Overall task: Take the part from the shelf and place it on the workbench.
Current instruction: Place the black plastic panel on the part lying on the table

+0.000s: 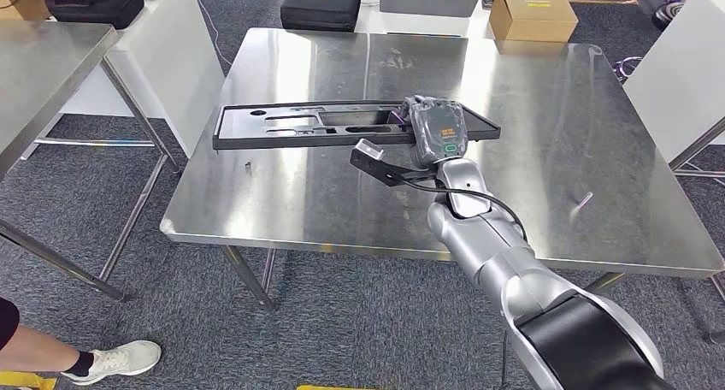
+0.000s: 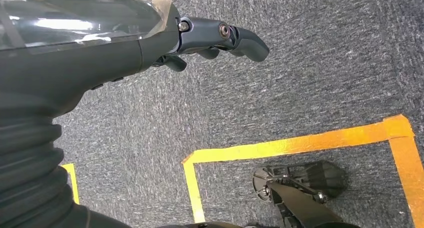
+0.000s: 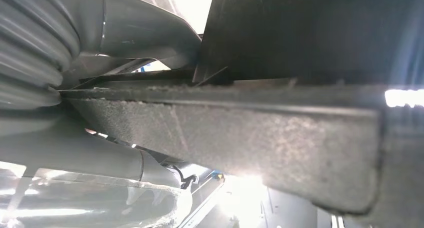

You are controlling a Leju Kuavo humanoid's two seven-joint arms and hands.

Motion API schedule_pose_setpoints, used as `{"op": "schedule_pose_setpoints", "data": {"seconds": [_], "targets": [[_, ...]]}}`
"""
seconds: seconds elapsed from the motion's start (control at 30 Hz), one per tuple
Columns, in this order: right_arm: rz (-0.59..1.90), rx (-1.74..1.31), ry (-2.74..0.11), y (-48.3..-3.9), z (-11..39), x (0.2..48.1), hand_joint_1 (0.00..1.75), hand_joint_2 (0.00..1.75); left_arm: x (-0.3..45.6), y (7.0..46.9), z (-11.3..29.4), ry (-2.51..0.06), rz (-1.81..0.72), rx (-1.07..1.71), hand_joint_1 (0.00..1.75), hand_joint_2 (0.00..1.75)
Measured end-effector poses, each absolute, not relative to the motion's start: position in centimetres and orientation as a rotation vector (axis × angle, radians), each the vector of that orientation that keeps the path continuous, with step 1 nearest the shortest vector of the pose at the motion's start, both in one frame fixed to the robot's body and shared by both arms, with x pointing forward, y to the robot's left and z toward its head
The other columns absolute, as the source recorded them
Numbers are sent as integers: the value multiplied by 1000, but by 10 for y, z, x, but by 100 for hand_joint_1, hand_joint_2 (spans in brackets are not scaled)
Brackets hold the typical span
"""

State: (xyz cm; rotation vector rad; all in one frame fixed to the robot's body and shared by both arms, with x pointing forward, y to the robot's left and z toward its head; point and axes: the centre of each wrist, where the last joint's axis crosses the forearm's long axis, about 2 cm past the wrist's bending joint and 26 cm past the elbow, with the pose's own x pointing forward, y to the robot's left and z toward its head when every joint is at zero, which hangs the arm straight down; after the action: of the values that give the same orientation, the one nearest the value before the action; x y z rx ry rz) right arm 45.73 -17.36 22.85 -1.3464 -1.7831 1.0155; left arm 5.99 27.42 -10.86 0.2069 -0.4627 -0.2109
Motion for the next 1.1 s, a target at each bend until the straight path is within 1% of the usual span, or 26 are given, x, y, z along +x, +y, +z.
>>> {"op": "schedule_pose_setpoints", "data": {"seconds": [0.4, 0.7, 1.1], "targets": [[1006, -1341, -1812, -165, 234, 457, 175, 175, 62, 273, -108, -470, -204, 211, 0, 175], [1022, -1330, -1798, -166, 223, 452, 175, 175, 60, 271, -108, -468, -204, 210, 0, 175], [1016, -1321, -1812, -161, 224, 451, 175, 175, 61, 272, -108, -470, -203, 214, 0, 175]]}}
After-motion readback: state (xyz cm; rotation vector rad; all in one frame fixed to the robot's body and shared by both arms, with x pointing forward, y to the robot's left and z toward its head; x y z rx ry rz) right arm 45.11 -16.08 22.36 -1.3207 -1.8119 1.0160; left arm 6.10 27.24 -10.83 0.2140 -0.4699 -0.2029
